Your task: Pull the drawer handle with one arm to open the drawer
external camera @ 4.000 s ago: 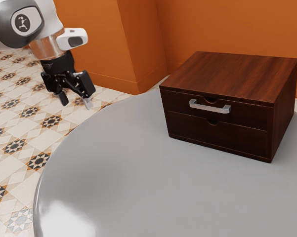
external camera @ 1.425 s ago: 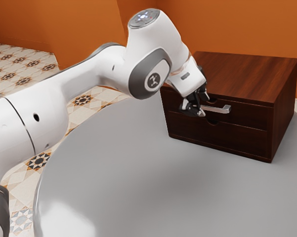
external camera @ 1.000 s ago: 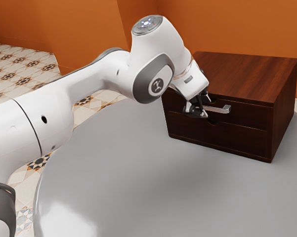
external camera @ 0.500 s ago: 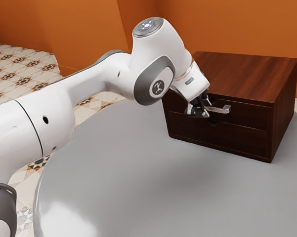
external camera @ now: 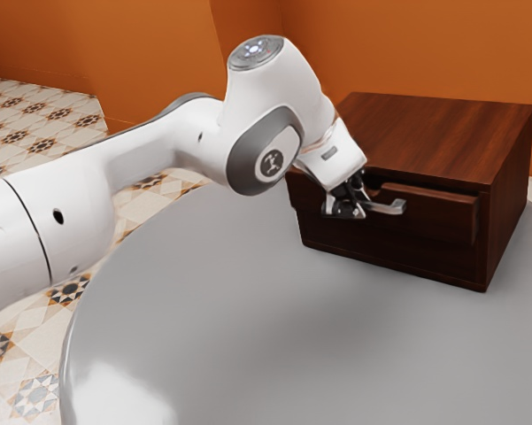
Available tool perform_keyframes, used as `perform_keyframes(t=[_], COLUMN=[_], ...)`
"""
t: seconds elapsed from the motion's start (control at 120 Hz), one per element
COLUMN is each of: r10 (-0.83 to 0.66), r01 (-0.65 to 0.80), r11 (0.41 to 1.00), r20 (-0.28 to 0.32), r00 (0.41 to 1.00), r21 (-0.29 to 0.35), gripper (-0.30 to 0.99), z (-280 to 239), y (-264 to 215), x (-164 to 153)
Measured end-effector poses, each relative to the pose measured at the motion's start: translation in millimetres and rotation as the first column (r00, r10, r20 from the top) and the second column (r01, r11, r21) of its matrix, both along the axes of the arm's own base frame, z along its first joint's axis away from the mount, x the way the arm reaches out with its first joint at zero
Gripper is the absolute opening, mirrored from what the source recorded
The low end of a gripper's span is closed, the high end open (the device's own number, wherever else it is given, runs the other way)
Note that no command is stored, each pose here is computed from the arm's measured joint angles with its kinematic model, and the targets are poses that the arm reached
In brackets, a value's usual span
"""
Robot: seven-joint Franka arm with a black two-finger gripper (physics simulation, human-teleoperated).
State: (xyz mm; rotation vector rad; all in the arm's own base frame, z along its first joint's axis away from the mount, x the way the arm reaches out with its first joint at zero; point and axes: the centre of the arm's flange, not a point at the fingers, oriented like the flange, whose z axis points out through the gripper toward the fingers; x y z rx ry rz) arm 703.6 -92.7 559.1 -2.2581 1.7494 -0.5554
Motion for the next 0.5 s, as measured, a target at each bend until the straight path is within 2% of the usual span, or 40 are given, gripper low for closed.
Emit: perform_keyframes(t=[0.5], r10=[-0.004], r01=[0.004], r11=[1.0], r20=[-0.007], r00=[1.0], r21=[0.019], gripper=[0.07], z=[1.3], y=[1.4], x=[-51.4])
